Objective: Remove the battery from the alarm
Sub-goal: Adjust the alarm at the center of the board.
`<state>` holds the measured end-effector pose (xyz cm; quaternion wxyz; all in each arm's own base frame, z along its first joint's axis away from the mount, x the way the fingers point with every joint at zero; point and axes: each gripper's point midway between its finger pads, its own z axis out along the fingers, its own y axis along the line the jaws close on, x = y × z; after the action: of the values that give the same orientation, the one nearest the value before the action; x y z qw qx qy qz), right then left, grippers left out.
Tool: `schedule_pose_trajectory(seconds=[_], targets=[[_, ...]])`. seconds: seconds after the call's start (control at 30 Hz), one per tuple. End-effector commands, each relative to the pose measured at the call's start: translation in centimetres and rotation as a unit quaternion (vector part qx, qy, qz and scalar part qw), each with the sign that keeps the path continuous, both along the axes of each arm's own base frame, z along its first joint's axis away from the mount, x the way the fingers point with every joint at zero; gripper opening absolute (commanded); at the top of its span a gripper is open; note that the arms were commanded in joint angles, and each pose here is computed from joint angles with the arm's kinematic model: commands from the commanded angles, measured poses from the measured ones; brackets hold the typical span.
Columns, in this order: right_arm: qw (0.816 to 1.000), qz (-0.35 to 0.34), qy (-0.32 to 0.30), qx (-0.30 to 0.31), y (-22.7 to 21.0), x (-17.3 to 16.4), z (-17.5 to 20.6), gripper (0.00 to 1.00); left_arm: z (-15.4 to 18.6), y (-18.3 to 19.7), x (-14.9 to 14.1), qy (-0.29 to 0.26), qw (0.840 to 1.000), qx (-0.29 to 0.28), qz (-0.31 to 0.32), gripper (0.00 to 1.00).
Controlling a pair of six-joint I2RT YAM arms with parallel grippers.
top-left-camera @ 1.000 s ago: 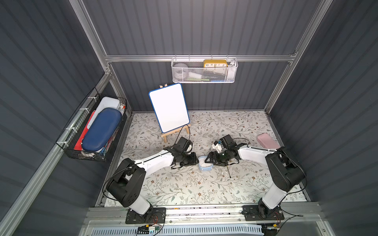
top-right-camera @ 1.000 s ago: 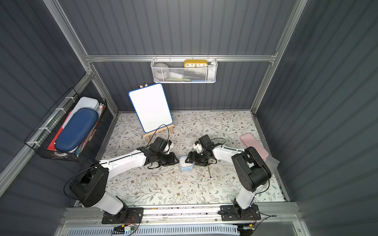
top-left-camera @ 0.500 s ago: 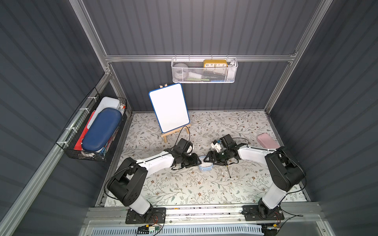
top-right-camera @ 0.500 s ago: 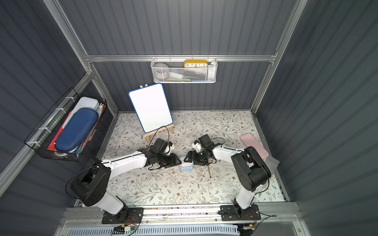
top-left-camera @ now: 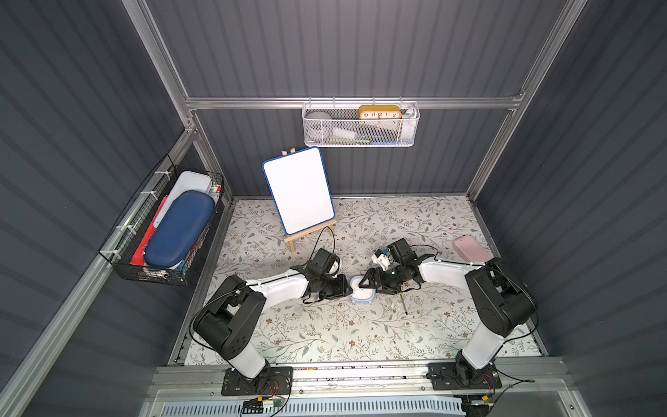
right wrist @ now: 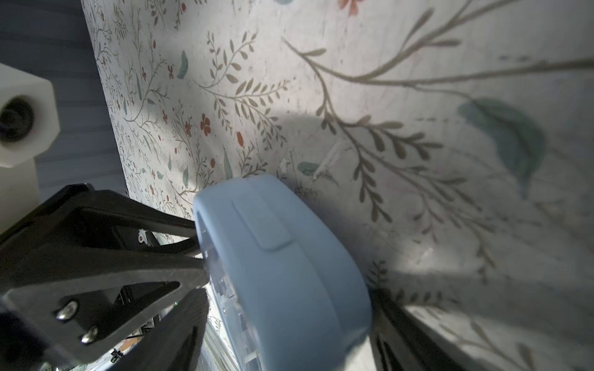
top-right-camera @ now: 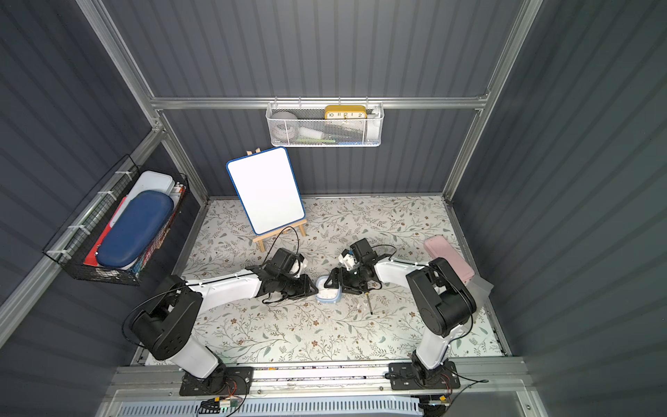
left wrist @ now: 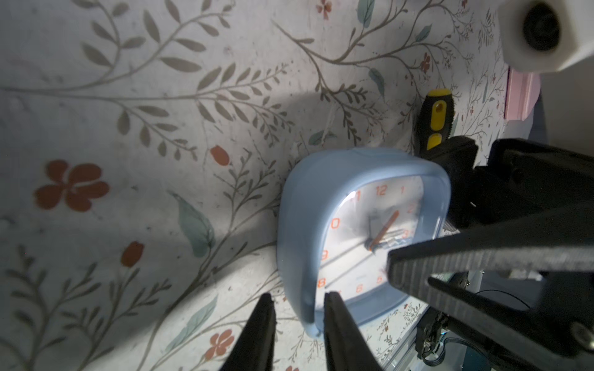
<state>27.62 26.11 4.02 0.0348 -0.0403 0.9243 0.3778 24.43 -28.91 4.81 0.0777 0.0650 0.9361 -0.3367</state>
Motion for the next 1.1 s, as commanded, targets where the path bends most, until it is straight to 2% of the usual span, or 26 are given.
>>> schedule_pose_trajectory(seconds=[0.0, 0.23, 0.33, 0.43, 0.53, 0.73, 0.8, 0.9, 0.97, 1.07], targets=[[1.000, 0.003, 0.011, -0.004, -0.4, -0.7, -0.4, 0.81, -3.0, 1.4, -1.0, 0.021, 0.999, 0.040, 0.003, 0.29], [1.000, 0.008, 0.010, -0.004, -0.3, -1.0, -0.8, 0.80, -4.4, 1.7, -1.5, 0.032, 0.998, 0.048, 0.001, 0.29], [1.000, 0.003, 0.009, -0.008, -0.4, -0.8, -0.8, 0.74, -4.2, 1.6, -1.3, 0.029, 0.999, 0.046, 0.002, 0.29], [1.000, -0.001, 0.006, -0.012, -0.6, -0.8, -0.7, 0.62, -4.0, 1.7, -1.2, 0.027, 0.998, 0.051, 0.005, 0.30], [1.000, -0.006, 0.003, -0.021, -1.0, -0.8, -0.7, 0.54, -3.6, 1.8, -1.3, 0.024, 0.999, 0.048, 0.003, 0.34], [0.998, -0.020, -0.022, -0.053, -2.1, -0.5, 0.2, 0.52, -2.4, 2.3, -0.6, 0.016, 0.998, 0.064, 0.022, 0.47], [0.996, -0.014, -0.036, -0.085, -2.5, -0.5, 0.6, 0.52, -2.1, 2.4, -0.2, 0.008, 0.997, 0.072, 0.028, 0.50], [0.984, 0.004, -0.066, -0.168, -3.7, -0.6, 1.4, 0.53, -1.6, 3.0, 0.6, -0.008, 0.995, 0.090, 0.037, 0.52], [0.967, 0.020, -0.091, -0.237, -4.5, -0.5, 2.0, 0.53, -1.2, 3.8, 1.4, -0.018, 0.994, 0.098, 0.049, 0.52], [0.924, 0.049, -0.124, -0.360, -5.6, -0.3, 2.8, 0.53, 0.1, 5.4, 2.9, -0.037, 0.993, 0.089, 0.073, 0.53]])
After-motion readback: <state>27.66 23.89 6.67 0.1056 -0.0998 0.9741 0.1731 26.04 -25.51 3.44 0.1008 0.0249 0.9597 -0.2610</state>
